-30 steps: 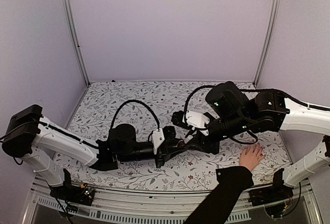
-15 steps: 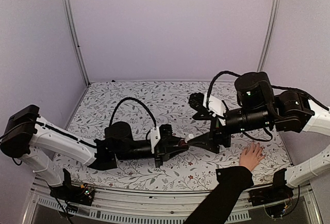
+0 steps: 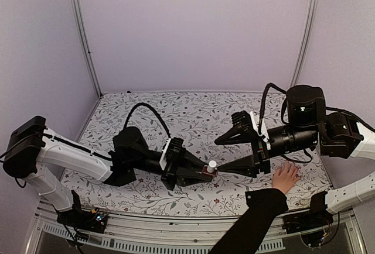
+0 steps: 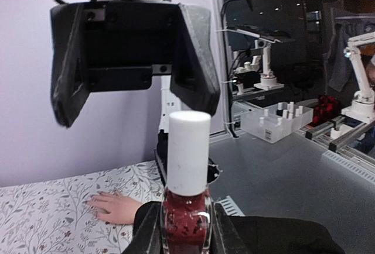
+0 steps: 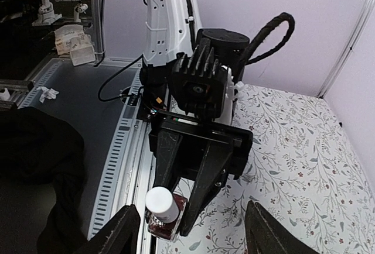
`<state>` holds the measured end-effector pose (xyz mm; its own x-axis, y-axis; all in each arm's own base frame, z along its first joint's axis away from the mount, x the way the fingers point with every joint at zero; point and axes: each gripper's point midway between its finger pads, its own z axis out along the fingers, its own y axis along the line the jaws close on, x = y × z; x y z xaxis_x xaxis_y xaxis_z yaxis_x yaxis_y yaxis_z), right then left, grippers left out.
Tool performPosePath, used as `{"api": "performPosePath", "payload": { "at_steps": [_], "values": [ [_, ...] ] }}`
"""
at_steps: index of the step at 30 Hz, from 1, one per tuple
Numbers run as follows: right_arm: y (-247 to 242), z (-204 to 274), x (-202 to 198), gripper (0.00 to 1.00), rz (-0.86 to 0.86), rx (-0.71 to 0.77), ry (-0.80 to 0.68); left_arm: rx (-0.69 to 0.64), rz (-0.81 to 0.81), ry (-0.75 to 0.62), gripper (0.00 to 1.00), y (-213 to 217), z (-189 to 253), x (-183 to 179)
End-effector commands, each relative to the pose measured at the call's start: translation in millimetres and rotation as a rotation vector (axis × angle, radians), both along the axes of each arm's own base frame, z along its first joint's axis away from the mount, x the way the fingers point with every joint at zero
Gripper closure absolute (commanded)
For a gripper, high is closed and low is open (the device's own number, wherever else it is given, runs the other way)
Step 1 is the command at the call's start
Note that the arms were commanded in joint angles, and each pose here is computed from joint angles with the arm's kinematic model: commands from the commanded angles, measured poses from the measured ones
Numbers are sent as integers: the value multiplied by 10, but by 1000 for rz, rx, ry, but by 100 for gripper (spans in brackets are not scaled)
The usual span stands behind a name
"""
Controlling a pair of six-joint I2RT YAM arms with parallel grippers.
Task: Paint the nails
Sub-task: Screw the nail polish bottle.
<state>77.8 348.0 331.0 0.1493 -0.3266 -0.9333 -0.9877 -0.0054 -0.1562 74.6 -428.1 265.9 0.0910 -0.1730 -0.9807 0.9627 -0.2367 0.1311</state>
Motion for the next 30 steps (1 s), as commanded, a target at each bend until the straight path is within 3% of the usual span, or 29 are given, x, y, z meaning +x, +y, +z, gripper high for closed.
{"api": "performPosePath", "payload": {
  "at_steps": [1, 6, 22, 30],
  "values": [
    [104, 93, -217, 42, 157, 47, -38, -5, -180, -3, 100, -7, 77, -215],
    [128, 121, -303, 57, 210, 48, -21, 1, -208, 5, 100, -21, 79, -238],
    [181, -57, -441, 63, 314, -24, 33, 7, -205, 23, 100, -28, 69, -211],
    [213, -170, -434, 82, 316, -64, 57, -13, -157, 40, 100, 21, 112, -108]
  ]
}}
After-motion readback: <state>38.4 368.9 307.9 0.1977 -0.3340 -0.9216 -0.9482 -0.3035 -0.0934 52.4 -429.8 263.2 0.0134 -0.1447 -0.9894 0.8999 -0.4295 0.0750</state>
